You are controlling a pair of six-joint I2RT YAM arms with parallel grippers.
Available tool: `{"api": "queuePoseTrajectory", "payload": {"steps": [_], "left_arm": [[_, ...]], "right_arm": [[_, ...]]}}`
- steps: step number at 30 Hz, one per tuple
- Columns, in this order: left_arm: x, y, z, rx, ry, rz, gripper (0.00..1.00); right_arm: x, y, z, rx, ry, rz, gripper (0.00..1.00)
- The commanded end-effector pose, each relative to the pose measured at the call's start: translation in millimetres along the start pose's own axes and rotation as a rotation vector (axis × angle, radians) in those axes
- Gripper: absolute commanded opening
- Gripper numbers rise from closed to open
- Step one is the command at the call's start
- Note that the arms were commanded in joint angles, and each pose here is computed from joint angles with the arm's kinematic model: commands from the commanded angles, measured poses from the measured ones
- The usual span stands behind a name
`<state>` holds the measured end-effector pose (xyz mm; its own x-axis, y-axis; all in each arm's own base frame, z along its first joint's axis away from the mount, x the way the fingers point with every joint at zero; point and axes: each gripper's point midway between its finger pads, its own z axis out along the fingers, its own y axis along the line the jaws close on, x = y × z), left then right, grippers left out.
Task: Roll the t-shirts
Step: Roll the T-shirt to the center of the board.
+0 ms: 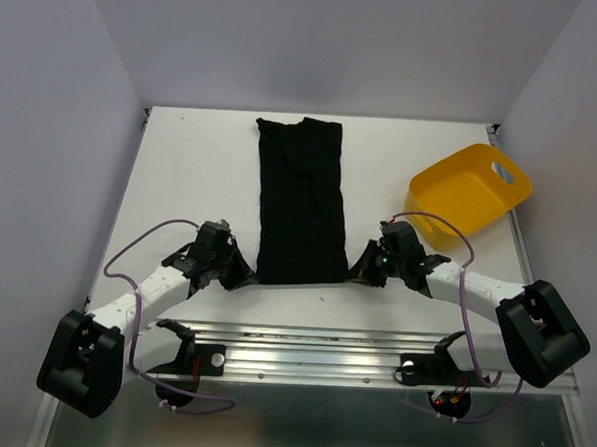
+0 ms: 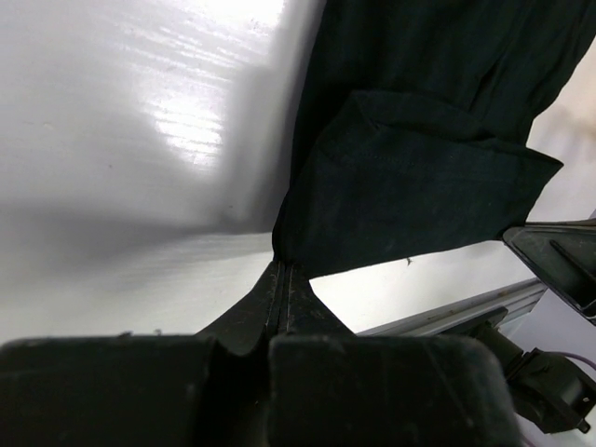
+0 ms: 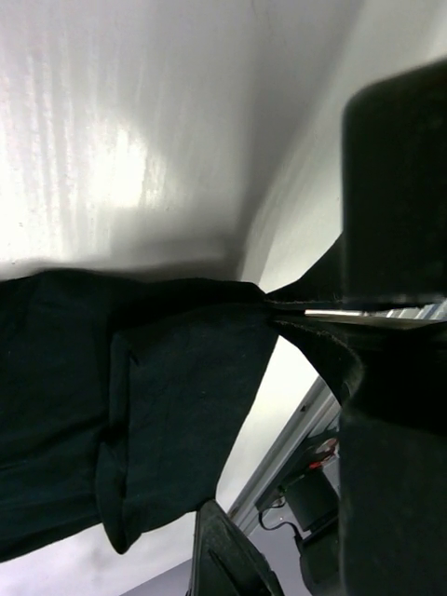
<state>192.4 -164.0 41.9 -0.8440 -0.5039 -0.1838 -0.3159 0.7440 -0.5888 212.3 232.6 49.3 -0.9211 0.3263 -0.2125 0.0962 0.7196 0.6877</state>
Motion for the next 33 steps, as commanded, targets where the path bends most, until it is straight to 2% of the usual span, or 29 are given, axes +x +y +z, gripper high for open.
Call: {"api": "queuePoseTrajectory", "payload": {"steps": [1, 3, 8, 10, 11, 12, 15, 22, 25, 31, 33], "left_arm": [[9, 11, -5, -0.031, 0.020, -0.015, 0.00], [9, 10, -6, -0.028, 0.019, -0.017, 0.00], [10, 11, -6, -0.024, 0.016, -0.025, 0.00], [10, 11, -6, -0.022, 0.017, -0.024, 0.00], [11, 11, -6, -0.023, 0.019, -0.025, 0.00], [10, 11, -5, -0.024, 0.018, -0.023, 0.00], [10, 11, -6, -0.023, 0.016, -0.023, 0.00], [9, 10, -7, -0.019, 0.008, -0.028, 0.00], [9, 10, -7, -0.021, 0.006, -0.024, 0.00], [9, 10, -7, -0.018, 0.007, -0.024, 0.00], [8, 9, -7, -0.015, 0.005, -0.024, 0.00]], "right_arm": [[4, -1, -1, 0.027, 0.010, 0.012, 0.11], [-2, 3, -5, 0.037, -0.022, -0.016, 0.33], [-26, 27, -22, 0.039, -0.102, -0.107, 0.37], [-29, 32, -21, 0.030, -0.102, -0.119, 0.34], [-29, 34, -19, 0.020, -0.097, -0.119, 0.29], [-30, 35, -14, 0.012, -0.094, -0.120, 0.20], [-30, 40, -5, -0.007, -0.082, -0.125, 0.08], [-26, 9, 28, 0.081, -0.044, -0.093, 0.01], [-26, -4, 33, 0.124, -0.053, -0.081, 0.01], [-33, 15, 15, 0.076, -0.088, -0.123, 0.01], [-33, 22, 5, 0.066, -0.109, -0.141, 0.05]]}}
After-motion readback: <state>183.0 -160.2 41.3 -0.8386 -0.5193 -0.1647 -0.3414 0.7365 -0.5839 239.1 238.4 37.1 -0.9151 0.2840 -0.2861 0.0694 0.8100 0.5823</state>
